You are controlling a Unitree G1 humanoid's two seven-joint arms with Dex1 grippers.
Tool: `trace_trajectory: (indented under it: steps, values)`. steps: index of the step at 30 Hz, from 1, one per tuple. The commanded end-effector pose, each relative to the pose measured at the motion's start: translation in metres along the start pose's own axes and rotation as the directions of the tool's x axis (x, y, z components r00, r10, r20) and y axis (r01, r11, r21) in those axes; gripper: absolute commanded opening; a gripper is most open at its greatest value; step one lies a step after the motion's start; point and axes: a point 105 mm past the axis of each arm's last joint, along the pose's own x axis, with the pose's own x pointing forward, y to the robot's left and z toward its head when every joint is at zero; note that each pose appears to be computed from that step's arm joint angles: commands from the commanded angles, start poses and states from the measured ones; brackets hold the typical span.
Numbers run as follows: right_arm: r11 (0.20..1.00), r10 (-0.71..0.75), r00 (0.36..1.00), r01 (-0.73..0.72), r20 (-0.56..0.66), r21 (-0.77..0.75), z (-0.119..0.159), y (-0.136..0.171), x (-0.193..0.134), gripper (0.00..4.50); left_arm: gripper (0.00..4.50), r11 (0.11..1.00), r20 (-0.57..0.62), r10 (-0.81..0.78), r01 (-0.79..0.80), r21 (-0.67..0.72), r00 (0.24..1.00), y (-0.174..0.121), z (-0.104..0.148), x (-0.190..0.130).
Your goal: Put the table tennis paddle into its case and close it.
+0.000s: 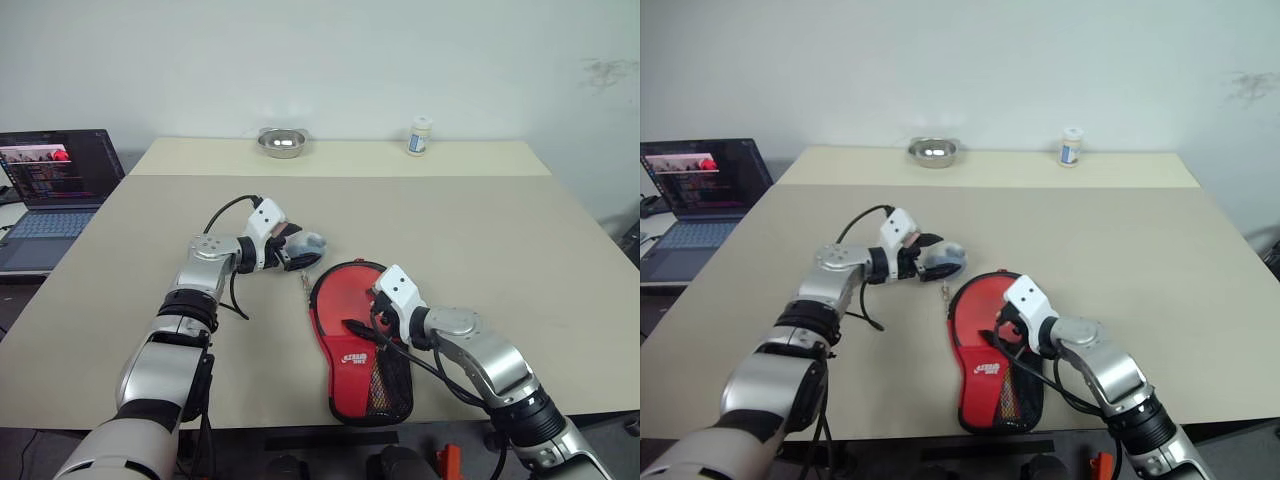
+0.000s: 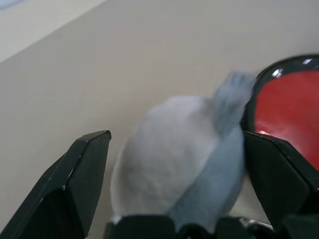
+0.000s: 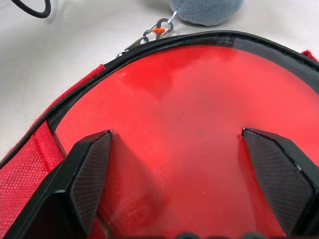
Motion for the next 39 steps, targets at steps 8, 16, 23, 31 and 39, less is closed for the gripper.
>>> trace_trajectory:
  steps: [8,16,23,31,39]
  values:
    - [1.0,-0.025,1.0,0.025,0.001,0.011,-0.001,-0.001,0.003,4.5,4.46,1.0,-0.086,-0.004,0.003,-0.016,0.996,-0.011,-0.013,0.021]
    - [1.0,-0.023,1.0,0.022,-0.014,-0.021,-0.002,0.003,0.006,4.5,2.84,0.999,-0.131,0.021,-0.026,-0.036,0.991,-0.013,-0.028,0.023]
    - [1.0,-0.001,0.999,0.001,-0.035,-0.005,-0.009,0.016,0.011,4.5,0.83,0.999,-0.133,0.019,-0.025,-0.047,0.991,-0.015,-0.031,0.022]
    - [0.999,0.012,0.988,-0.005,-0.153,0.044,-0.036,0.016,0.001,4.5,0.57,0.999,-0.125,0.026,-0.03,-0.03,0.992,-0.015,-0.025,0.028]
    - [0.994,0.041,0.971,-0.016,-0.236,0.106,-0.059,0.02,0.002,4.5,0.57,0.987,-0.117,0.143,-0.132,0.094,0.983,-0.011,0.005,0.052]
